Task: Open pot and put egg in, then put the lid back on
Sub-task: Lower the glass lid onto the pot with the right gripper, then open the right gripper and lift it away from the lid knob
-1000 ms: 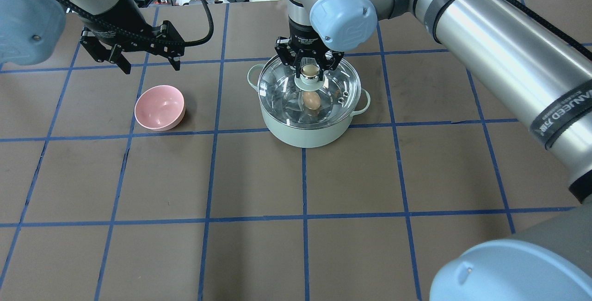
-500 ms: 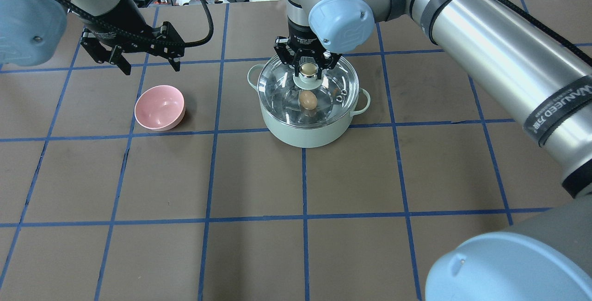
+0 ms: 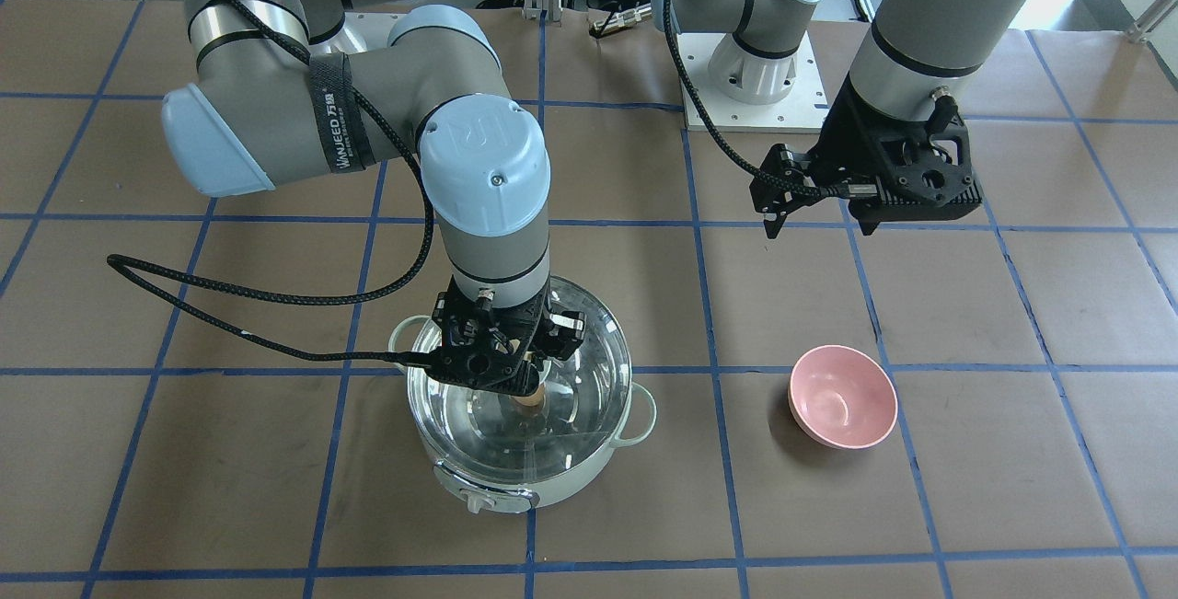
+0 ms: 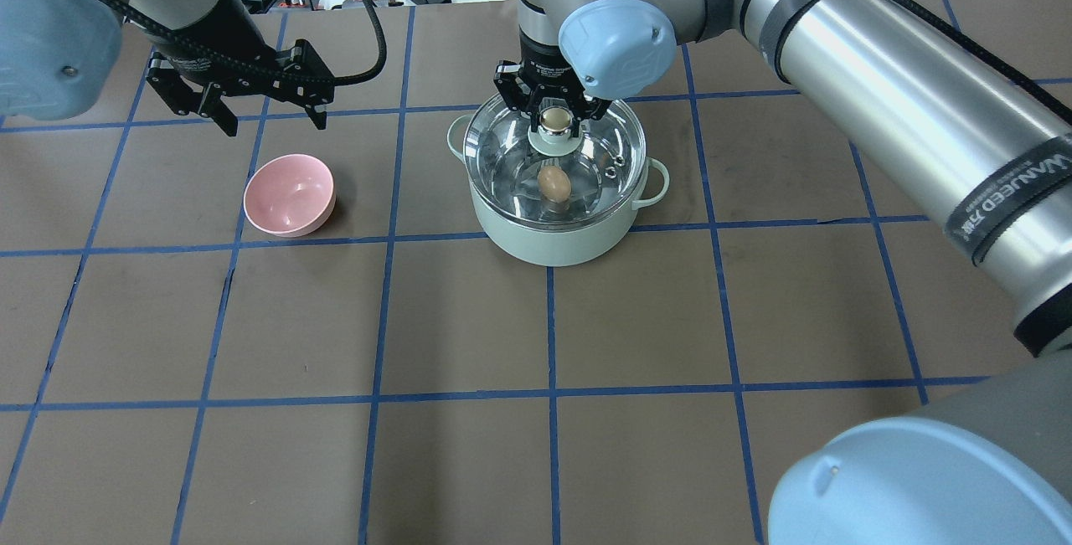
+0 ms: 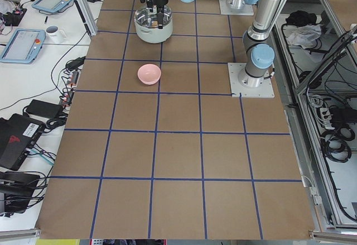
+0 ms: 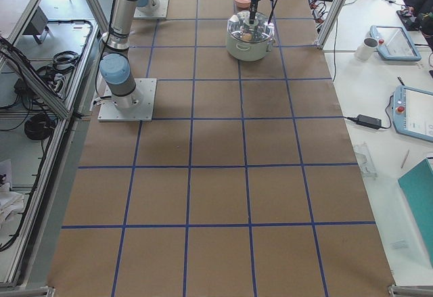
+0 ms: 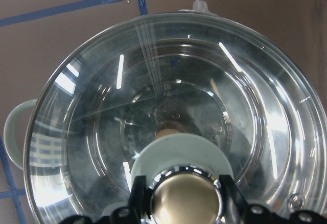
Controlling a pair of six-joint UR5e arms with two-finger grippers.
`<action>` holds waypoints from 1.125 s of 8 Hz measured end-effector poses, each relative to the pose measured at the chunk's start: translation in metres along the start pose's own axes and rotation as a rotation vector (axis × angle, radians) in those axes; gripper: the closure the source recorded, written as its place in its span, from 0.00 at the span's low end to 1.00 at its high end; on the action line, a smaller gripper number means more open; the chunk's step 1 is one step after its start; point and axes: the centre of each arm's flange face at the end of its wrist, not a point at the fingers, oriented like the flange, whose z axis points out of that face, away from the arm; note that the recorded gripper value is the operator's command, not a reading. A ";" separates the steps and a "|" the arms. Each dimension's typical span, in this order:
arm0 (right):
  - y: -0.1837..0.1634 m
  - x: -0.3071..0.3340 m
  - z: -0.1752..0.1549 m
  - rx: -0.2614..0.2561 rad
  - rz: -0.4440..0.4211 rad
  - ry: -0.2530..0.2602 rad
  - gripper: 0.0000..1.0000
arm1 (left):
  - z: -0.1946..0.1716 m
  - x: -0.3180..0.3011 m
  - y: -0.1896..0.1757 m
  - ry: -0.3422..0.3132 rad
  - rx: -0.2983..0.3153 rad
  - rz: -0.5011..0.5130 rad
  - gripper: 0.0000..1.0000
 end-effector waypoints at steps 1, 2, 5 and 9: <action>0.000 0.000 0.000 0.001 -0.001 -0.001 0.59 | 0.000 0.000 0.000 -0.001 0.000 -0.001 0.00; 0.000 0.000 0.001 0.000 -0.001 0.000 0.48 | 0.000 0.000 0.000 -0.002 0.000 -0.002 0.00; -0.001 0.000 0.003 0.008 0.008 -0.005 0.00 | 0.000 0.001 0.000 -0.002 0.000 -0.004 0.00; 0.008 0.002 -0.021 0.015 0.043 -0.039 0.00 | 0.000 0.001 0.000 -0.002 -0.001 -0.004 0.00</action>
